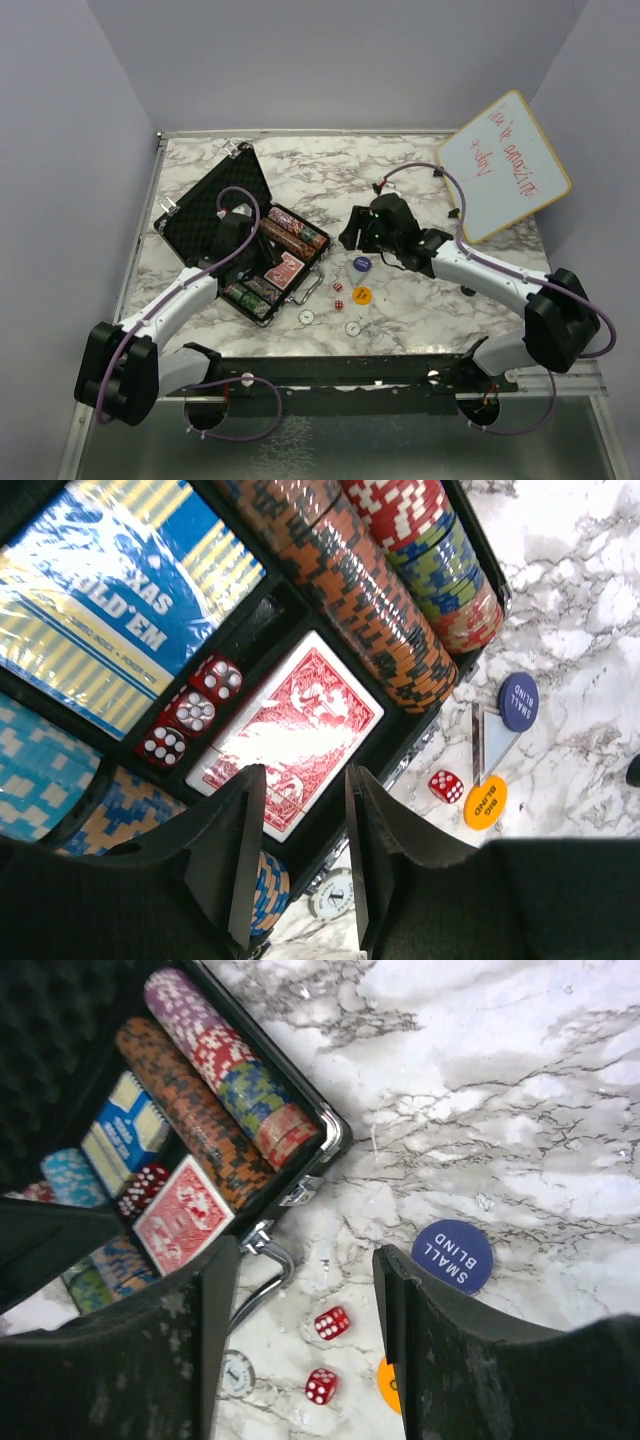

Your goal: Pack up texas hold em set

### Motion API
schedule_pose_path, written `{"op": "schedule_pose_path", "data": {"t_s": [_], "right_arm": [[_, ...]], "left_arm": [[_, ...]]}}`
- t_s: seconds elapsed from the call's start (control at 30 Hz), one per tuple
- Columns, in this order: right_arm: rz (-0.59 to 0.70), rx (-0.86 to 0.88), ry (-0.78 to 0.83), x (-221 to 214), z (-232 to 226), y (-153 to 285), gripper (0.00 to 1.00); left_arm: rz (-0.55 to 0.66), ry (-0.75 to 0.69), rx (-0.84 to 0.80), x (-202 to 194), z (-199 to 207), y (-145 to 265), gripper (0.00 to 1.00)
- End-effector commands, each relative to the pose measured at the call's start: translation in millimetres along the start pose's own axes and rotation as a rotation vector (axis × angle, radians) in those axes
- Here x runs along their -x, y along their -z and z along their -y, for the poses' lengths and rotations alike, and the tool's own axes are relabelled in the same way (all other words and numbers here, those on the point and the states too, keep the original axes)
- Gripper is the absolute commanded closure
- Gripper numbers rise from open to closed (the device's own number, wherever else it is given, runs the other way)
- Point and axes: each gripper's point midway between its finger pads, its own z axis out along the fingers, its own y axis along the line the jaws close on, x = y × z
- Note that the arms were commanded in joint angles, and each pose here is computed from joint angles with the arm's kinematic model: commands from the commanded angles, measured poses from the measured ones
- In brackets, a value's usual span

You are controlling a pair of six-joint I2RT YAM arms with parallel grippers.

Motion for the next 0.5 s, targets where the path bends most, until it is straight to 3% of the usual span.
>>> {"op": "schedule_pose_path", "data": {"t_s": [0.0,0.27,0.47], "right_arm": [[-0.181,-0.074,0.204,-44.5,16.7,-10.3,0.41],[-0.283,-0.243,0.384,-93.2,22.6,-19.1,0.42],[-0.351,-0.118,0.584,-125.3,3.9,-21.5,0.45]], "left_arm": [[-0.042,0.021,-0.061,-11.7,8.5,-0.7,0.58],[0.160,0.014,-0.119,31.0,30.2,46.4,0.49],[0.254,-0.029,-0.161,48.8,40.9,76.2,0.41]]}}
